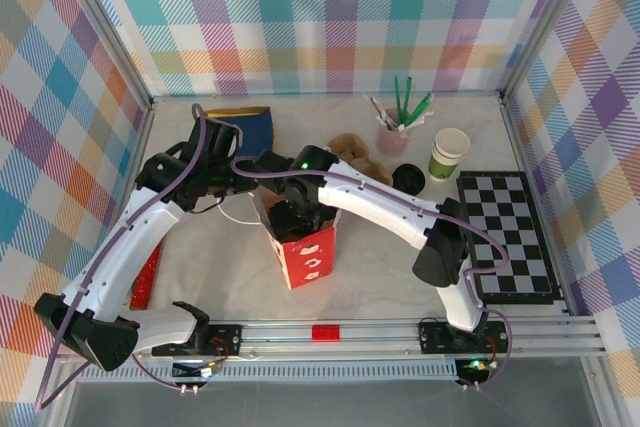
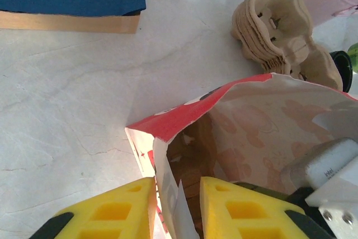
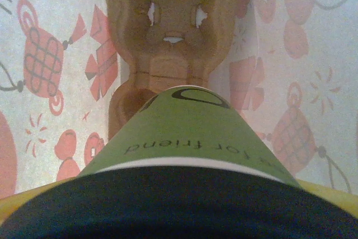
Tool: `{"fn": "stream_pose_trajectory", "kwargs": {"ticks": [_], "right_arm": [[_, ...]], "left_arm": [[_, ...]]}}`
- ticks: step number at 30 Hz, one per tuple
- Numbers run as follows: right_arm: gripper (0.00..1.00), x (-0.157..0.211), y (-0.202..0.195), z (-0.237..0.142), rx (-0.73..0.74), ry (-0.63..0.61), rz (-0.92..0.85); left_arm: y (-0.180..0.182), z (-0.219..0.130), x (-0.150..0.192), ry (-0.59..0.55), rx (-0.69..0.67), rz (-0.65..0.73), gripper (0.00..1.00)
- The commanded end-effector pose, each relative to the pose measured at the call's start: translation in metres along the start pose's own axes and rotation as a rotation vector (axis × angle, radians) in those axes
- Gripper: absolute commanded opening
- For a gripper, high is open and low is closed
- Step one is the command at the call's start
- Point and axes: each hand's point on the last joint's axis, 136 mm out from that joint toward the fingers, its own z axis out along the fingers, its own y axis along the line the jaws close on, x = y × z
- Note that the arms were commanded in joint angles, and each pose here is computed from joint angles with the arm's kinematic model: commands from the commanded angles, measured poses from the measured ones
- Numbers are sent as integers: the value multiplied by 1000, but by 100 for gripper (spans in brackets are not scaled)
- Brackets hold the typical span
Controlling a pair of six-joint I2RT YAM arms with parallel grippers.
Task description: Pack the takeout coffee
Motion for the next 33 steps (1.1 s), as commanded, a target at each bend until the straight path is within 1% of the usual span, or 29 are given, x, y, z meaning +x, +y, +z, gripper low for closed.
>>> {"fn": "stream_pose_trajectory", "kwargs": {"ticks": [1, 11, 17, 33], "right_arm": [[35, 2, -1, 7, 14, 11, -3], [34, 2, -1, 12, 10, 3, 2], [32, 2, 0, 17, 12, 5, 2], [33, 1, 2, 19, 0, 12, -5]], "left_arm": [[-11, -4, -3, -23, 59, -13, 27], [-12, -6, -3, -29, 73, -27, 27], [-12, -5, -2, -23, 71, -25, 27], [-13, -5, -3, -30, 77, -27, 27]]}}
